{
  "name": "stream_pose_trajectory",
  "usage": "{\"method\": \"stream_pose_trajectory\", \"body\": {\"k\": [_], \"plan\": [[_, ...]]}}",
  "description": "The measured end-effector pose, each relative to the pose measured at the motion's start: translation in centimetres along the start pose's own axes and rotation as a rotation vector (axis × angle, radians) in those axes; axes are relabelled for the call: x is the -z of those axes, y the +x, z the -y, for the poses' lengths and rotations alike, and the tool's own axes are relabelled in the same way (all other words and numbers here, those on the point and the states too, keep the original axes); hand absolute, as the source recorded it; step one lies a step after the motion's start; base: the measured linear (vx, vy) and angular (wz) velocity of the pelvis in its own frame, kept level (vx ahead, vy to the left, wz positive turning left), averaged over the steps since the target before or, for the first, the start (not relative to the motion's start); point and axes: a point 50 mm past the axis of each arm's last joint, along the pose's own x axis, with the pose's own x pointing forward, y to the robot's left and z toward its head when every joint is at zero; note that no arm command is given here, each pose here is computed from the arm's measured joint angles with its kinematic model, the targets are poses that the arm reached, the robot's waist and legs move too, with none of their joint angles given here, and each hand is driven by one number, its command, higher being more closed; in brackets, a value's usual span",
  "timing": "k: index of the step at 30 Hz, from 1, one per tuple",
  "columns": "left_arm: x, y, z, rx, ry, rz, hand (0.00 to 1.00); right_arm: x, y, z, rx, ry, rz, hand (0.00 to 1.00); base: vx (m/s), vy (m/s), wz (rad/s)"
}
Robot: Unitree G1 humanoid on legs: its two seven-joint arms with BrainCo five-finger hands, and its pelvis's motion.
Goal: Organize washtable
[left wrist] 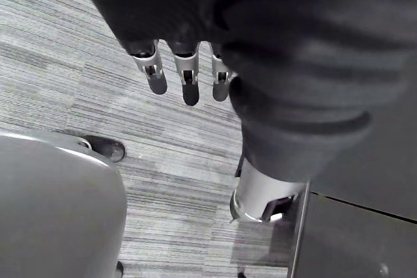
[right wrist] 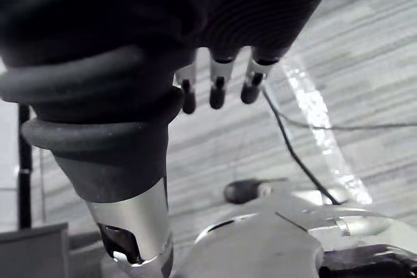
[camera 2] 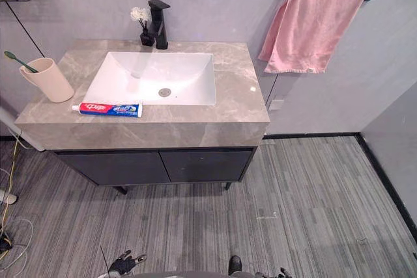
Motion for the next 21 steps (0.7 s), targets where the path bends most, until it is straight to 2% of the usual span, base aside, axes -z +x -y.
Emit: {"method": "stream_pose_trajectory", "body": {"k": [4,7,9,10,14,17,20,21], "plan": [[0.0,0.0,0.3,-0.03,-0.069,0.002,0.0,1.2,-0.2,0.3,0.036,0.178,-0.042,0.0,0.09,-0.023,0.63],[-1.3,0.2,1.6,-0.016,-0.105,0.043,0.0,0.4,0.0,0.3,0.04,0.225,-0.025,0.0,0.1,0.028,1.25],[-1.9,0.3,1.1,-0.038,-0.156,0.067,0.0,-0.7,0.2,0.1,0.042,0.258,0.006,0.0,0.06,0.124,1.28],[-2.0,0.2,0.4,-0.074,-0.229,0.08,0.0,-1.3,0.3,0.1,0.045,0.277,0.025,0.0,0.0,0.117,0.91],[-1.3,-0.1,-1.3,-0.159,-0.368,0.087,0.0,-3.4,0.7,0.9,0.06,0.302,0.092,0.0,0.03,0.207,0.52],[0.2,-0.3,-2.0,-0.212,-0.427,0.043,0.0,-3.8,0.8,2.0,0.083,0.266,0.099,0.0,0.12,0.35,0.13],[-0.1,-0.7,-4.8,-0.297,-0.434,0.063,0.0,-1.2,0.6,-1.1,0.017,0.267,-0.024,0.0,0.16,0.282,-0.24],[0.2,-0.8,-5.4,-0.313,-0.441,0.056,0.0,-1.1,0.6,-1.2,0.016,0.27,-0.026,0.0,0.15,0.365,-0.77]]}}
